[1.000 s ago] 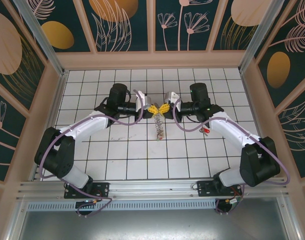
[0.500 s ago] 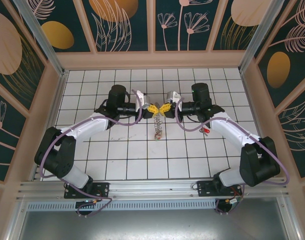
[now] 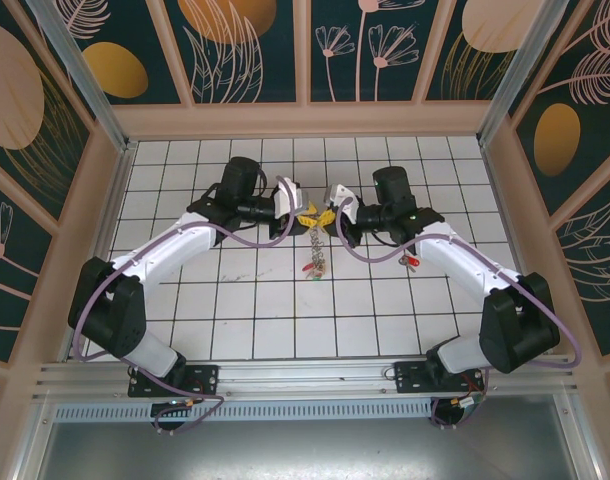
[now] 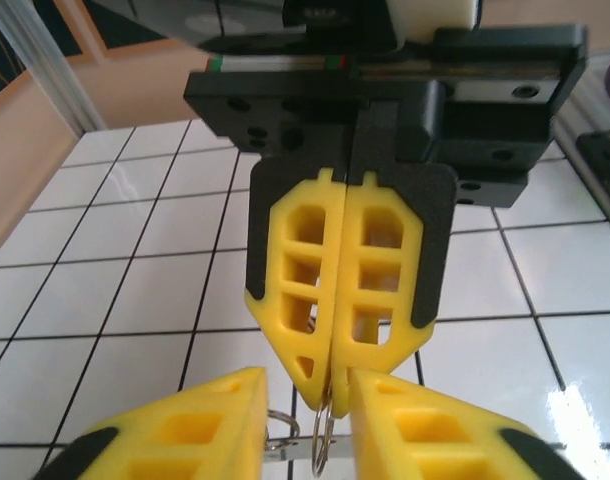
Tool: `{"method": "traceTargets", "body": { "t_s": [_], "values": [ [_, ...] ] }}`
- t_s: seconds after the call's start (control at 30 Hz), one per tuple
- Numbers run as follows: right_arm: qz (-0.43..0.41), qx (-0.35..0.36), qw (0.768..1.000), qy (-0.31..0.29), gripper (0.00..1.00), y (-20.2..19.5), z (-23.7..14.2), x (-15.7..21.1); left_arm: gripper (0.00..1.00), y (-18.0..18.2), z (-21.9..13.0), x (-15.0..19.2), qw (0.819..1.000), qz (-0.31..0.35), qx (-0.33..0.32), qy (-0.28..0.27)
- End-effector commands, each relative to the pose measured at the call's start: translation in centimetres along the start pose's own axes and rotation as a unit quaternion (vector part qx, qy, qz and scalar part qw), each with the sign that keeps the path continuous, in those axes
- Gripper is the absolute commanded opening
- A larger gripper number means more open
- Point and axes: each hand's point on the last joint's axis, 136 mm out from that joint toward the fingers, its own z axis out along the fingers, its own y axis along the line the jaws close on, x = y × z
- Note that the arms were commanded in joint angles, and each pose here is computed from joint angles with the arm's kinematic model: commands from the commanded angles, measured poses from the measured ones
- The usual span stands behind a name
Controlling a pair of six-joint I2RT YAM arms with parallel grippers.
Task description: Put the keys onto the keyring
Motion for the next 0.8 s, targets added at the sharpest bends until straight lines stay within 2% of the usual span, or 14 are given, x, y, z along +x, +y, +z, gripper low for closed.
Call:
{"method": "traceTargets", "body": {
  "t_s": [0.0,0.13,0.57,0.67,0.77],
  "values": [
    [-0.026,0.009,1.0,-0.008,0.0,-0.4,-0.3,-1.8,0.36,-0.5,-0.1,1.2,0.999,0.005,0.006,0.043],
    [-0.027,0.009,1.0,-0.008,0.0,-0.4,-0.1,-1.9,0.38,-0.8,0.1,1.4,0.998,0.003,0.016,0.053],
    [-0.035,0.001,0.999,-0.013,0.0,0.0,0.1,-2.4,0.31,-0.1,0.5,1.4,0.998,0.011,0.001,0.062],
    [-0.038,0.001,0.999,-0.014,0.0,0.0,0.1,-2.5,0.27,-0.2,0.6,1.8,0.998,0.008,0.003,0.069],
    [-0.037,-0.001,0.999,-0.015,0.0,0.2,0.1,-2.5,0.15,-0.3,0.6,1.6,0.998,0.009,0.006,0.067]
  ]
}}
